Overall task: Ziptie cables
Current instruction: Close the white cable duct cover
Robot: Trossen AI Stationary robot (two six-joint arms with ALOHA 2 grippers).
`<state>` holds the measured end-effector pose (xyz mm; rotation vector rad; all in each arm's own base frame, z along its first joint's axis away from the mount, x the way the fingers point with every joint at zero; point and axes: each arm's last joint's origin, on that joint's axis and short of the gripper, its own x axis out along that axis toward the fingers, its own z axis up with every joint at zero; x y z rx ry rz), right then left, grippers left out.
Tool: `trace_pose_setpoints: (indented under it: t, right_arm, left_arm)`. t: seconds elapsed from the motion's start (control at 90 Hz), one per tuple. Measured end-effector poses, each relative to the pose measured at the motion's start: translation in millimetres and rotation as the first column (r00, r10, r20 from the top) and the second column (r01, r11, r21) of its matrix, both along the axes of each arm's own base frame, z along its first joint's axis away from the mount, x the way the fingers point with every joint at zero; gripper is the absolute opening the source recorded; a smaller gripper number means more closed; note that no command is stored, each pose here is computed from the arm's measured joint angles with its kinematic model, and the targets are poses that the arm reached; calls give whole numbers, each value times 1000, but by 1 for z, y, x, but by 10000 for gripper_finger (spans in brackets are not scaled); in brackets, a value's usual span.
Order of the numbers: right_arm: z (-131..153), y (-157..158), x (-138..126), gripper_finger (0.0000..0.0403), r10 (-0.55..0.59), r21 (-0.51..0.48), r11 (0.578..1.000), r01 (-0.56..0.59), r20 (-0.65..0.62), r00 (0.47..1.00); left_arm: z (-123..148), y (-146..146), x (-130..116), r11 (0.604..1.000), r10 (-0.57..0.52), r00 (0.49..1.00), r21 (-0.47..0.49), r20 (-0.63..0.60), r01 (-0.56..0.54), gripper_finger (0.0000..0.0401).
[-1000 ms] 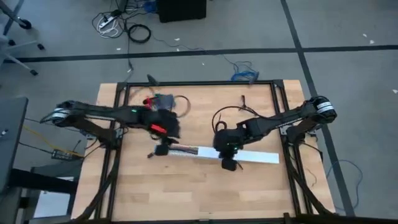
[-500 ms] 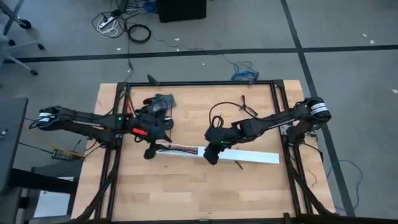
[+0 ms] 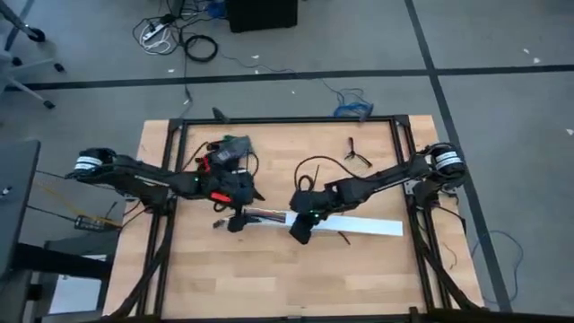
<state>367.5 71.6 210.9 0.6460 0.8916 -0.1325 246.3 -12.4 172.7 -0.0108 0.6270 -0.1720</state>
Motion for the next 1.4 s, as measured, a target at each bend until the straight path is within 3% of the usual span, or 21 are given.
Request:
trace_pose_setpoints:
  t: [0.411, 0.633, 1.0, 1.4]
  right_arm:
    - [-6, 0, -4, 0, -15, -34, 999, 13, -59, 998]
    - [-12, -10, -6, 0, -51, -55, 997, 47, -85, 995]
    - [-12, -13, -6, 0, -77, -60, 996, 72, -86, 993]
    - [-16, -13, -8, 0, -102, -55, 994, 95, -130, 986]
  left_arm:
    - [-25, -7, 11, 1000, -25, 998, 9, -65, 26, 372]
    - [-29, -6, 12, 998, 28, 997, 50, -78, -24, 372]
    - [-51, -5, 9, 998, 55, 973, 56, -223, -43, 371]
    - [-52, -5, 10, 996, 75, 972, 62, -223, -63, 287]
